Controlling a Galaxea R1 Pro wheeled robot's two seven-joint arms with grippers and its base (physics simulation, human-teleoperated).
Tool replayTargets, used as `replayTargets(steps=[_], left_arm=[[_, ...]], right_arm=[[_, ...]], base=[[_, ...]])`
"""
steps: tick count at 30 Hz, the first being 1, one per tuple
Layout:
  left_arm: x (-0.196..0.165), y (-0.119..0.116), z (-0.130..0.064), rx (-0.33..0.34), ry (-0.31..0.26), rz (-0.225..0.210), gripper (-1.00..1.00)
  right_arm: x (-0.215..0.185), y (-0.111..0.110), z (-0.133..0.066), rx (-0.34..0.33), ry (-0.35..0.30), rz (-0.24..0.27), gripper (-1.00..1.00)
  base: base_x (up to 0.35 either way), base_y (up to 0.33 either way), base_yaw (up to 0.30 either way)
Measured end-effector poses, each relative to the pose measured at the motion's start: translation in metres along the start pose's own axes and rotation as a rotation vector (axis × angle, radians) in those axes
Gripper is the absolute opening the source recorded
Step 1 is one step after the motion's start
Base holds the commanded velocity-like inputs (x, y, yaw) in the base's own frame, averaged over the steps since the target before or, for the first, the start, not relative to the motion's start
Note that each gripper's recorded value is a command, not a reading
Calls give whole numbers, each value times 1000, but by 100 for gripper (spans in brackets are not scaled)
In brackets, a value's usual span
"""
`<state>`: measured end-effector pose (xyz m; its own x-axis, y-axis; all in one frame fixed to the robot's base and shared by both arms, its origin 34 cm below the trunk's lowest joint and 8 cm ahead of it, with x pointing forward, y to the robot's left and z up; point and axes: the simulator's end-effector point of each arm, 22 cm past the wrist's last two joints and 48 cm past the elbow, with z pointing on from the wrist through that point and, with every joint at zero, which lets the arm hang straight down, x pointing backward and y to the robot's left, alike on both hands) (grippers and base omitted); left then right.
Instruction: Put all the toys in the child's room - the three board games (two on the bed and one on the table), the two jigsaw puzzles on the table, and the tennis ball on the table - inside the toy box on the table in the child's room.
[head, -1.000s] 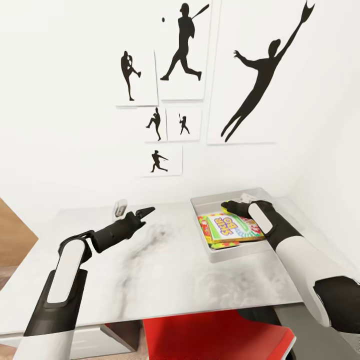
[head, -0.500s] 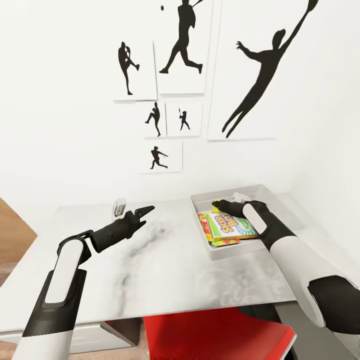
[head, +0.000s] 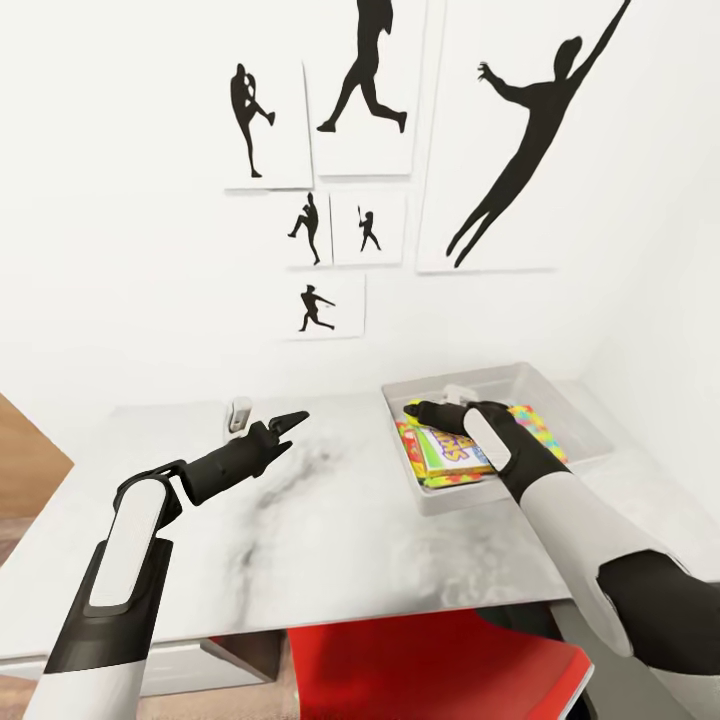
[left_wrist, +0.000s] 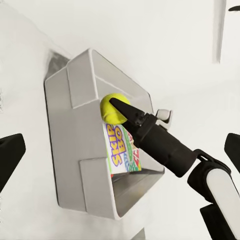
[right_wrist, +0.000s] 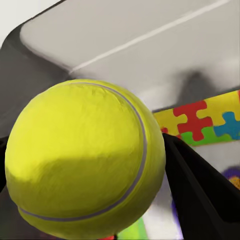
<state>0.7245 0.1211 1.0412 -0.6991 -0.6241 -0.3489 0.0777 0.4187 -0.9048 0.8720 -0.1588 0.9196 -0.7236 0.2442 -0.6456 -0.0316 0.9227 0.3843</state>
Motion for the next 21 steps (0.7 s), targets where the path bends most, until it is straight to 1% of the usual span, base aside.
replayTargets(steps=[1, 4, 7, 10, 11, 15, 21], left_arm=[[0, 1, 0, -1, 1, -1, 100], [1, 3, 1, -4, 2, -4, 100], [2, 6, 2, -6, 4, -6, 100], [2, 7, 3, -8, 5, -8, 100], [2, 7, 3, -8, 6, -8, 100], [2, 8, 3, -8, 6, -9, 100], [2, 7, 3, -8, 6, -9, 100]], right_arm=[[4, 3, 2, -1, 8, -20, -100], [10, 6, 5, -2, 19, -42, -100], [12, 8, 7, -7, 20, -46, -100], [7, 6, 8, -1, 0, -55, -100], [5, 6, 7, -2, -7, -55, 100], [0, 6, 6, -6, -25, -54, 100], [-15, 20, -1, -35, -66, -69, 100]], base=[[0, 0, 0], [0, 0, 0], [0, 0, 0], [0, 0, 0], [0, 0, 0], [0, 0, 0], [0, 0, 0]])
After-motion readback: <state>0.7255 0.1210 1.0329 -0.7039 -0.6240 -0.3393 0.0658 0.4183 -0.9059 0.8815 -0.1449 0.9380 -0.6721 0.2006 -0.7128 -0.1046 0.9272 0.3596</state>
